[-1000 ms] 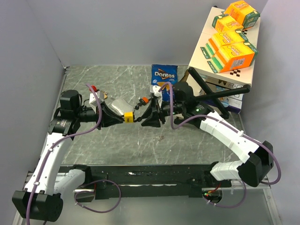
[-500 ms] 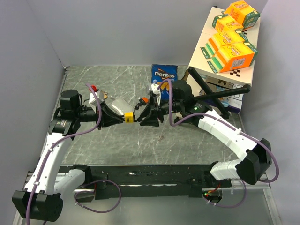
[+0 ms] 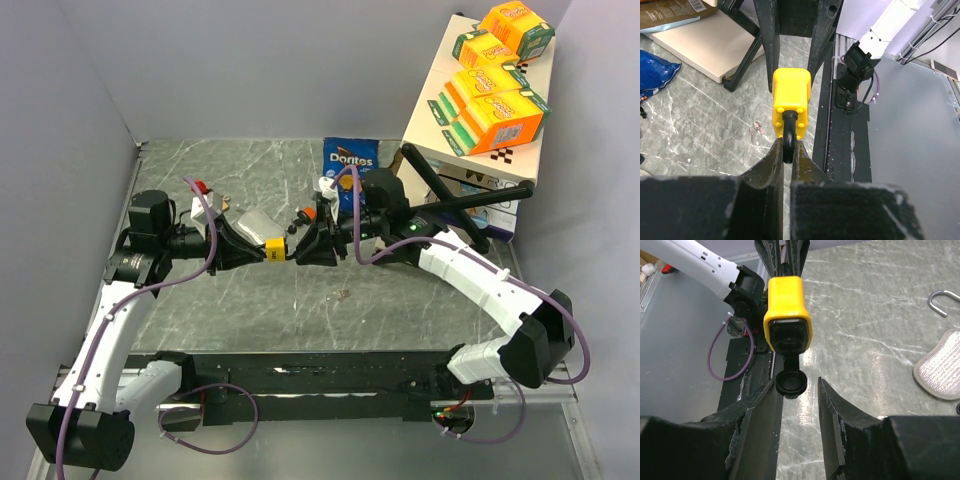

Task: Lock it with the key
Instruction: Place the lock at the center of the board.

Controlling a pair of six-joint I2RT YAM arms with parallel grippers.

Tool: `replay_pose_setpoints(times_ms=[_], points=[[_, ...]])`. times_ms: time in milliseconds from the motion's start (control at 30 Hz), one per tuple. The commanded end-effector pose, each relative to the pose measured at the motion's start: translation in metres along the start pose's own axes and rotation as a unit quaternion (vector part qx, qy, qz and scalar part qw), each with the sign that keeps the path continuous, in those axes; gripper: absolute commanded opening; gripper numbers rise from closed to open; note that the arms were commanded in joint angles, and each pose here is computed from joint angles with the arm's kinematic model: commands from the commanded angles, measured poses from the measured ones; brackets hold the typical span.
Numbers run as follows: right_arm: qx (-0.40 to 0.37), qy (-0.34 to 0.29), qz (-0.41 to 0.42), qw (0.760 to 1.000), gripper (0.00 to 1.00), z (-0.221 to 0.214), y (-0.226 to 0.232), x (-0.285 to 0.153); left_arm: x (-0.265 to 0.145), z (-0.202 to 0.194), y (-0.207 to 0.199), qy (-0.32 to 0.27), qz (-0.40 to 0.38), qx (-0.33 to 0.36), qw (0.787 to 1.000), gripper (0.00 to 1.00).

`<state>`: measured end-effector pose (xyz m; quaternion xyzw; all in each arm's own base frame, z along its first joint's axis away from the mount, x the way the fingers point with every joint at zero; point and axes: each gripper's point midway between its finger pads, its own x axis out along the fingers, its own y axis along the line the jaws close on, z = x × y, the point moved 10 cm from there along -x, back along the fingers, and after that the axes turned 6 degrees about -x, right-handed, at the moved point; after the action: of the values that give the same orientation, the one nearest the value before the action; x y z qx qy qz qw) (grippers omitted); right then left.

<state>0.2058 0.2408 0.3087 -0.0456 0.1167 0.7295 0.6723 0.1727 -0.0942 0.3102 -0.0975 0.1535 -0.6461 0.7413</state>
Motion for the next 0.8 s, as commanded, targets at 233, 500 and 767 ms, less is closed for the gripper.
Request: replay_pose_setpoints(times_ms=[233, 500, 767], points=[[-0.037, -0.023, 0.014, 0.999, 0.19, 0.023, -0.002, 0.004, 0.001, 0.014, -0.004, -0.004, -0.015, 0.05, 0.999, 0.01], [-0.062, -0.023, 0.02, 0.998, 0.11, 0.032, 0.0, 0.004, 0.007, 0.005, 0.004, 0.031, -0.003, 0.029, 0.999, 0.01], [-0.083, -0.022, 0.043, 0.995, 0.1, 0.038, 0.009, 0.012, 0.013, 0.009, 0.005, 0.043, -0.019, 0.038, 0.998, 0.01]])
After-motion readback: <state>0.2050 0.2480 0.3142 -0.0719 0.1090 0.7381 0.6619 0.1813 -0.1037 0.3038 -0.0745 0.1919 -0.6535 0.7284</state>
